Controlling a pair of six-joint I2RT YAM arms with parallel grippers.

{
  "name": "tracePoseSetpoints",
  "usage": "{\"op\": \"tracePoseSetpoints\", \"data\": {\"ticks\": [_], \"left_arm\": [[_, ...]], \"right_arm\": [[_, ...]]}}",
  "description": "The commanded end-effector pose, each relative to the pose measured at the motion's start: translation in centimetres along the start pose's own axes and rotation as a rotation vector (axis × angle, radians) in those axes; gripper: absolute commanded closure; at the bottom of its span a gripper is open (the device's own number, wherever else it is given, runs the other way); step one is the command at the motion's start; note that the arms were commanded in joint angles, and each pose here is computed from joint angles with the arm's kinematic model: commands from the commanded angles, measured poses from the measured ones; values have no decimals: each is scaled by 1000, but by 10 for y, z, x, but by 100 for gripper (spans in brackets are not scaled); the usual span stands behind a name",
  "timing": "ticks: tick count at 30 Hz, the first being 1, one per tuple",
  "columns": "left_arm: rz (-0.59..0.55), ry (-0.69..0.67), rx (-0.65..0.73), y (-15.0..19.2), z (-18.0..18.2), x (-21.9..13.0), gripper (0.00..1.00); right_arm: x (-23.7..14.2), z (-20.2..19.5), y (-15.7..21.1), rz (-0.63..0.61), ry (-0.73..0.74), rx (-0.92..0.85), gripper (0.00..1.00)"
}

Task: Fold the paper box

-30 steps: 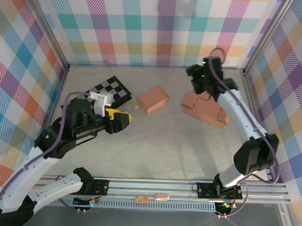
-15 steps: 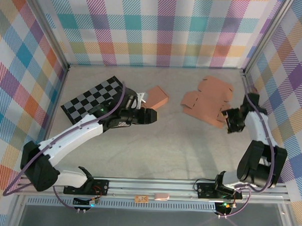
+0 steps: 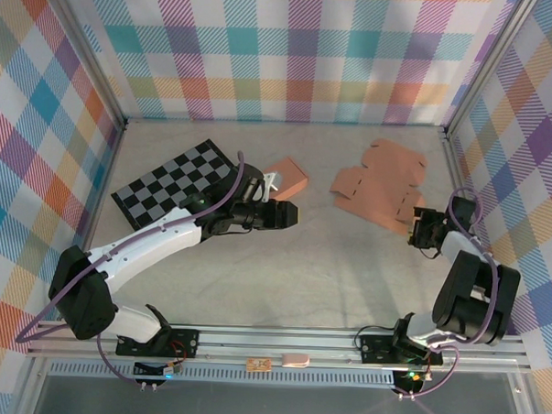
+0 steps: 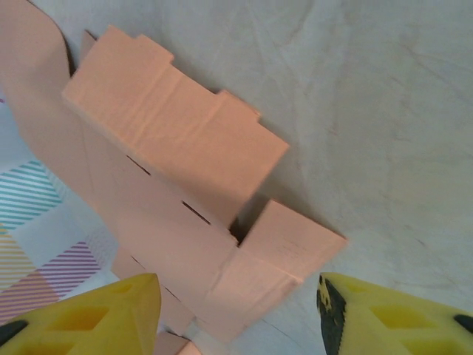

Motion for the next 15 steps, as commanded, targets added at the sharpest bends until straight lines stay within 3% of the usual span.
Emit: {"op": "tracePoseSetpoints", "data": {"ticks": [1, 15], "left_arm": [[-13, 50, 26, 0, -10, -9, 49], [-9, 41, 48, 1, -10, -13, 49]], "right_arm": [[8, 15, -8, 2, -81, 17, 44], [29, 14, -6, 38, -49, 1, 50]]}}
Point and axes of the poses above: each hand's point on the last joint's axis, 136 mm out from that joint toward the fingers, its own x axis out along the fingers, its own z axis along the line the jaws close on, y = z × x, the point moved 8 cm from there along -x, back along the fingers, and after that the axes turned 13 degrees about -x, right-handed, at the moved point
